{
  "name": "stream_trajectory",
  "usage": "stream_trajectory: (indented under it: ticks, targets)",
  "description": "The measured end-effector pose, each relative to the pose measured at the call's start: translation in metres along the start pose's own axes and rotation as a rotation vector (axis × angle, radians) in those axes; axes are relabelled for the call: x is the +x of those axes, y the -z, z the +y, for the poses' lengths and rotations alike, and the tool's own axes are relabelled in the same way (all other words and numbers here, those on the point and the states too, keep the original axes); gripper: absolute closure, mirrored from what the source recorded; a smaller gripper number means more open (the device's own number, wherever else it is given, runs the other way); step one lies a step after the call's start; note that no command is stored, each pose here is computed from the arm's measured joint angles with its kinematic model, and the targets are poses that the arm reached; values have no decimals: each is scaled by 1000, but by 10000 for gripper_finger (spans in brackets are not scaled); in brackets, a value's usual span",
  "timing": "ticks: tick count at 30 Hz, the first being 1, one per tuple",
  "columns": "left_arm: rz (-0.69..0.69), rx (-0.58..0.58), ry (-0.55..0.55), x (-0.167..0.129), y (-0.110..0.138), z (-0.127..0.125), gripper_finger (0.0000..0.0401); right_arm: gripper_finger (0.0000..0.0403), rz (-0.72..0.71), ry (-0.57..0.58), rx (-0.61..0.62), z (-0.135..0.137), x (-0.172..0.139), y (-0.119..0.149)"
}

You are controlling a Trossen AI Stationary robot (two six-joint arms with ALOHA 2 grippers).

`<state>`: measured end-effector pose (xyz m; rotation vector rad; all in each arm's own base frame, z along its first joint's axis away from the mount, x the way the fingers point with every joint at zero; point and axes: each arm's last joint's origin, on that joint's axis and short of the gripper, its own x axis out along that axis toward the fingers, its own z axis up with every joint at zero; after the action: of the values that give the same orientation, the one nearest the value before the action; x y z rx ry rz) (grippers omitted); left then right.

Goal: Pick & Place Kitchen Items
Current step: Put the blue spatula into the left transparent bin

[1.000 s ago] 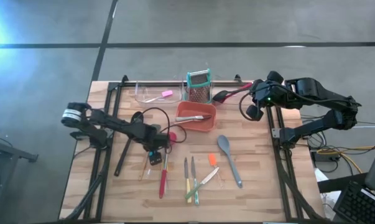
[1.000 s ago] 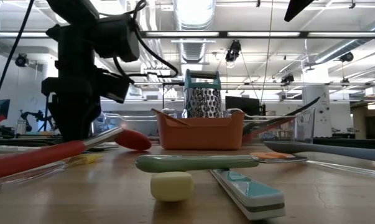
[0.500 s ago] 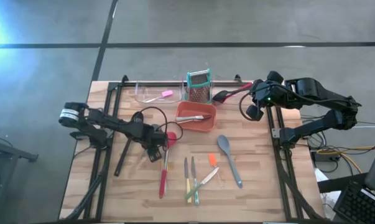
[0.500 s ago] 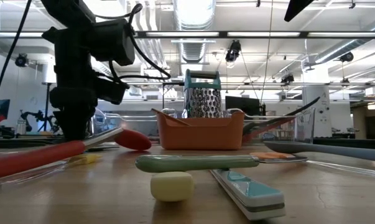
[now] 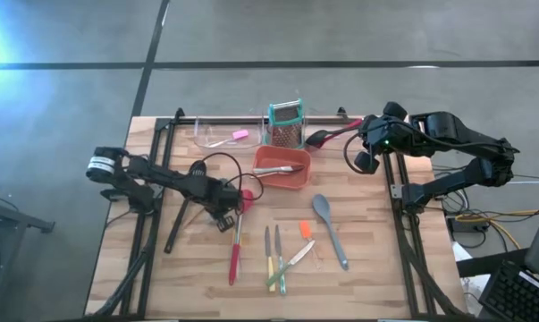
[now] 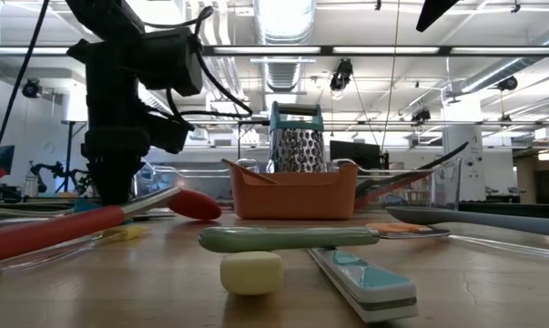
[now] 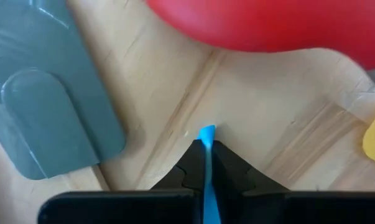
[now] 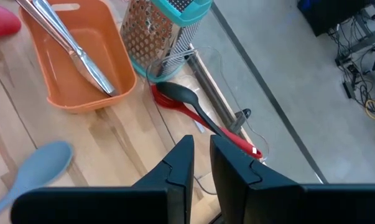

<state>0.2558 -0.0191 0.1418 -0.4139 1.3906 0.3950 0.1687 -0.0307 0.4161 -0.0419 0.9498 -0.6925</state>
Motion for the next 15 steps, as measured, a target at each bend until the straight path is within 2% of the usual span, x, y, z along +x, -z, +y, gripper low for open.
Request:
stream_trajectory:
  ticks: [4,11,15]
  targets:
    - [14,15,20,-10,-7,-5,387,355,0,0,-7,0,0,0]
    - [27,50,127,-31,-17,-15,387,348,1,1,-22,0,0,0]
    - [31,51,111,-42,-19,-14,387,351,1,1,-24,0,0,0]
